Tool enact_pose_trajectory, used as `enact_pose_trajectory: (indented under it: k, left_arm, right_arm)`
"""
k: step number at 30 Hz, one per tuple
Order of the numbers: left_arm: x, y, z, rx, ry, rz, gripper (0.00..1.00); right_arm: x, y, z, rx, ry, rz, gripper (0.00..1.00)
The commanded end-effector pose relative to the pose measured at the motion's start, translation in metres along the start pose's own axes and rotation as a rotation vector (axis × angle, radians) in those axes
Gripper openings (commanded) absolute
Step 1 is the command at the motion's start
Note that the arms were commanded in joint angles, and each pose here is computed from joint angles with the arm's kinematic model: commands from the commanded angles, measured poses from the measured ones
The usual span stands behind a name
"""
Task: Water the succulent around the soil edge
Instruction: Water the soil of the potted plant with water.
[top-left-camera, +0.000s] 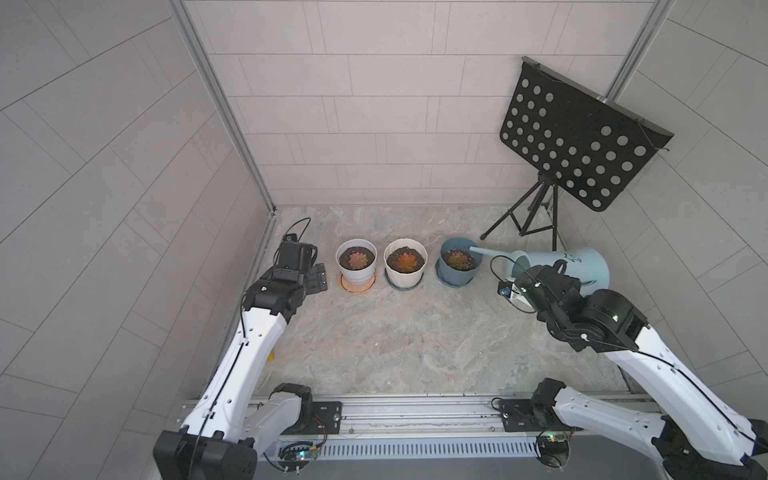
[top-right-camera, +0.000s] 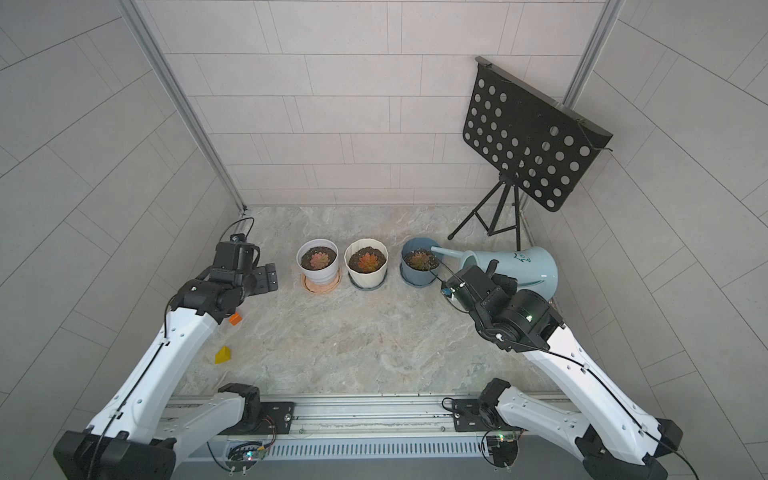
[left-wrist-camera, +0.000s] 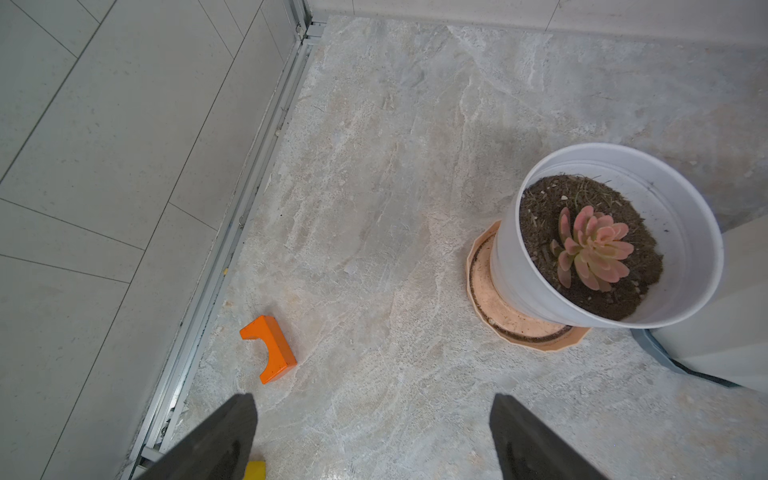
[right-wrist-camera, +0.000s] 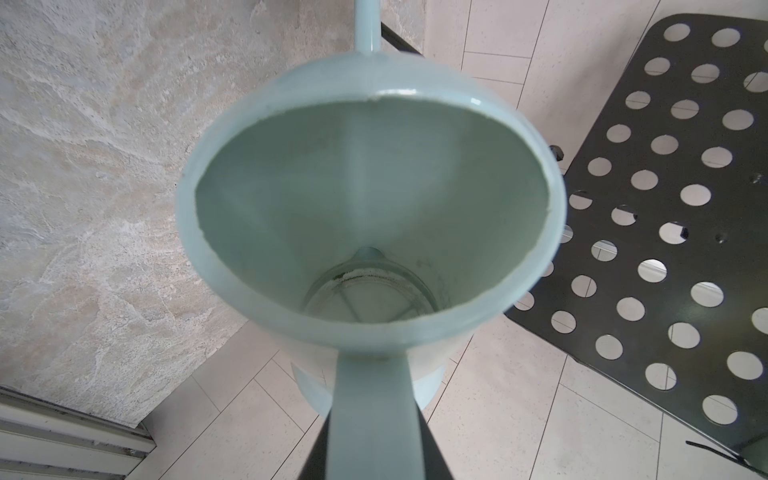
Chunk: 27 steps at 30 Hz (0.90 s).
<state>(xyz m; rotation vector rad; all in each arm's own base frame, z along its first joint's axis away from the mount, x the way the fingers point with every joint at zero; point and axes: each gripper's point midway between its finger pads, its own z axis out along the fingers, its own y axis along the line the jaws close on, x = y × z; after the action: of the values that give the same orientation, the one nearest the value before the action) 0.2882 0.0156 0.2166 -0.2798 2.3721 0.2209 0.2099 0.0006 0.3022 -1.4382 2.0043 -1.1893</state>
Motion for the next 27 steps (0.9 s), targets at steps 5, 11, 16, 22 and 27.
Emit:
enact_pose_trajectory:
  k: [5, 11, 16, 22, 27]
  left_arm:
    - [-0.001, 0.001, -0.001, 0.000, 0.008, -0.013, 0.95]
    - [-0.002, 0.002, -0.001, 0.002, 0.011, -0.016, 0.96]
    - [-0.002, 0.003, -0.001, 0.002, 0.011, -0.017, 0.95]
    - [-0.002, 0.003, -0.001, 0.002, 0.012, -0.019, 0.95]
    - [-0.002, 0.003, -0.002, 0.003, 0.011, -0.020, 0.95]
  right_arm:
    - [-0.001, -0.023, -0.004, 0.075, 0.010, 0.048, 0.00]
    - [-0.008, -0.029, -0.003, 0.082, 0.006, 0.038, 0.00]
    - [-0.013, -0.034, -0.002, 0.093, 0.001, 0.035, 0.00]
    - [-0.016, -0.035, 0.000, 0.094, 0.002, 0.033, 0.00]
    - [-0.020, -0.038, 0.001, 0.096, -0.001, 0.032, 0.00]
